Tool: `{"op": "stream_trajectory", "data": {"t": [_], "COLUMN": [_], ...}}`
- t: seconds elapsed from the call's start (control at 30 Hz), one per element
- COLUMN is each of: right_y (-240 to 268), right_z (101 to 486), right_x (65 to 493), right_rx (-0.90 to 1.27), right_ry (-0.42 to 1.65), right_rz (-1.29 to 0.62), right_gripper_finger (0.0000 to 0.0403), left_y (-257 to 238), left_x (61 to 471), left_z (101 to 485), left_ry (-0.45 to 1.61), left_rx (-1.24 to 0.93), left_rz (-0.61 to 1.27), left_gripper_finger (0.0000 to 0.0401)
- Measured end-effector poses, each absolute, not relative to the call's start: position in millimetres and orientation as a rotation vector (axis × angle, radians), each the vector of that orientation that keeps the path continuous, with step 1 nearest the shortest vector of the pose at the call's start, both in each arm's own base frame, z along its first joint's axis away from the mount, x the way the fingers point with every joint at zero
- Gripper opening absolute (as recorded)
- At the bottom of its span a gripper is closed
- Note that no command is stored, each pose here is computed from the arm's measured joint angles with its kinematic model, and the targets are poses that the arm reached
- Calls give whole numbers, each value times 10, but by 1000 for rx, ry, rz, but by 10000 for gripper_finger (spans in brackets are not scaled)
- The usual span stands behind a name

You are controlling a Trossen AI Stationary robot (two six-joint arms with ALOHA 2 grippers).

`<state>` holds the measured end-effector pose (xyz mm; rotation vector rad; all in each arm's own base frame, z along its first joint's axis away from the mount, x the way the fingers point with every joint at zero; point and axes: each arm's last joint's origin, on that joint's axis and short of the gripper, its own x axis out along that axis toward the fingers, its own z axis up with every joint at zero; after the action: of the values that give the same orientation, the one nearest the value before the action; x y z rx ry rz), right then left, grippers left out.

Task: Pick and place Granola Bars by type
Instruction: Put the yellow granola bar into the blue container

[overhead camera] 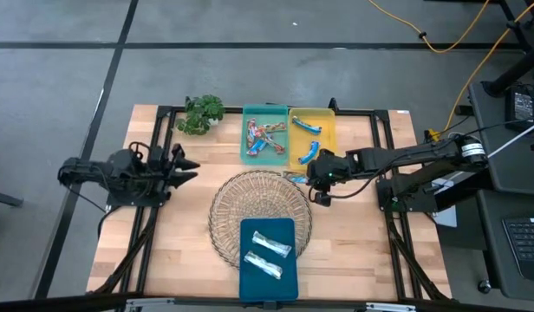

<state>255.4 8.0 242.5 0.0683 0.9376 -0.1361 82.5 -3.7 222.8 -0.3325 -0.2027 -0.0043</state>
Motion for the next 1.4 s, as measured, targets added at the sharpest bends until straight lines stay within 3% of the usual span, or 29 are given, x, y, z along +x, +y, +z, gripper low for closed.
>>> {"op": "stream_trajectory", "data": {"t": [0.53,0.7,1.13,1.4], "right_y": [84,115,276,469], "right_z": [2438,2459,2916,3169], "right_x": [2570,2570,2676,2651], "right_rx": [90,48,-97,-221], "right_ry": [917,924,793,766], "right_rz": [-144,-93,-33,85], "right_gripper_finger": [96,96,96,97], "left_y": [77,81,71,70], "left_x": [843,918,954,982], "left_z": [1924,1713,1689,1654], "left_ry": [84,88,102,143], "left_rx": [-154,-221,37,-39], "left_rz": [154,159,108,102], "left_gripper_finger": [143,143,143,143]}}
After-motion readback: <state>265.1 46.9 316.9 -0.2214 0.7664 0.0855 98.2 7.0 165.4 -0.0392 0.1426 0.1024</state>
